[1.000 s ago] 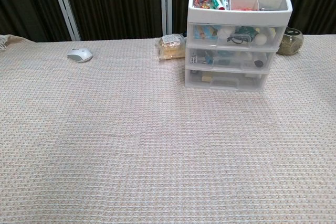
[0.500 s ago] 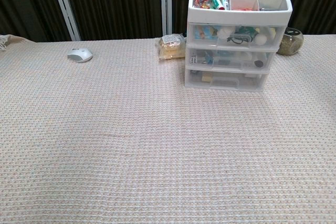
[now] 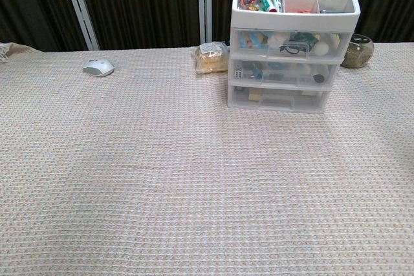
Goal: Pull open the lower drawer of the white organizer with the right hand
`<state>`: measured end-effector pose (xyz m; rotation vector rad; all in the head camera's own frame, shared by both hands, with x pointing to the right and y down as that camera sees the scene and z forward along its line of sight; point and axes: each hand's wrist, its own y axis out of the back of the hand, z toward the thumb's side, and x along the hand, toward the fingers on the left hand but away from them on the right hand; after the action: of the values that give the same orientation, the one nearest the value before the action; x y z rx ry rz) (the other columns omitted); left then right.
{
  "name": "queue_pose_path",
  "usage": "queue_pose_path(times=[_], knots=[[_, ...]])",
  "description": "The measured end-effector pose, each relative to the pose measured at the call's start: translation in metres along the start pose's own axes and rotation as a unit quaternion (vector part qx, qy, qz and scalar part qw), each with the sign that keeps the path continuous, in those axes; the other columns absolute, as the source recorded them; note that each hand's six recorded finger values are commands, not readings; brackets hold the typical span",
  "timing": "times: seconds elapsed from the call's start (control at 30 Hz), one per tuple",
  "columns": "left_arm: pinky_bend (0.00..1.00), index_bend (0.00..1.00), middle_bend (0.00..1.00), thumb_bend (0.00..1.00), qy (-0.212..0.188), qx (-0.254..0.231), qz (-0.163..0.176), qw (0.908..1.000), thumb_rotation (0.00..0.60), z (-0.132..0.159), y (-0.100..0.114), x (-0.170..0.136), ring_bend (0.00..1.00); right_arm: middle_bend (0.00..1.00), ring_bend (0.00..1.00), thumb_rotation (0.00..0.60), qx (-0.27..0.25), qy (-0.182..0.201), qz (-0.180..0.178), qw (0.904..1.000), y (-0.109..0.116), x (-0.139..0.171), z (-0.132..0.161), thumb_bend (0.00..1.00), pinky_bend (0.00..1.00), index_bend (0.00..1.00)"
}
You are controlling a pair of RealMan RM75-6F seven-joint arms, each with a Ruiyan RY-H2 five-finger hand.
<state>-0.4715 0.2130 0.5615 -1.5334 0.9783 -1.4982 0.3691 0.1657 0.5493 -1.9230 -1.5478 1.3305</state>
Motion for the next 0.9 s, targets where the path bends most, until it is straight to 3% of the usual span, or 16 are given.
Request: queue_pose_path(times=[0.17,0.4,0.67,0.9], knots=[[0.00,0.00,0.00,0.32,0.000,0.000,0.000,1.0000,0.600,0.000,0.000,0.000,0.00,0.79,0.83,0.600,-0.080,-0.031,0.069,0.9939,-0.028,-0.009,0.015,0.20,0.64,0.19],[0.00,0.00,0.00,0.32,-0.001,-0.001,-0.001,1.0000,0.600,0.000,0.000,0.000,0.00,0.80,0.84,0.600,-0.163,-0.049,0.117,0.9784,-0.055,-0.019,0.037,0.29,0.64,0.19],[0.00,0.00,0.00,0.32,-0.003,-0.003,-0.003,1.0000,0.600,-0.001,0.000,0.000,0.00,0.80,0.84,0.600,-0.285,-0.095,0.184,0.9359,-0.105,-0.028,0.064,0.30,0.64,0.19],[0.00,0.00,0.00,0.32,-0.003,-0.003,-0.003,1.0000,0.600,-0.001,0.000,0.001,0.00,0.80,0.84,0.600,-0.371,-0.132,0.213,0.8941,-0.143,-0.041,0.082,0.31,0.64,0.19]])
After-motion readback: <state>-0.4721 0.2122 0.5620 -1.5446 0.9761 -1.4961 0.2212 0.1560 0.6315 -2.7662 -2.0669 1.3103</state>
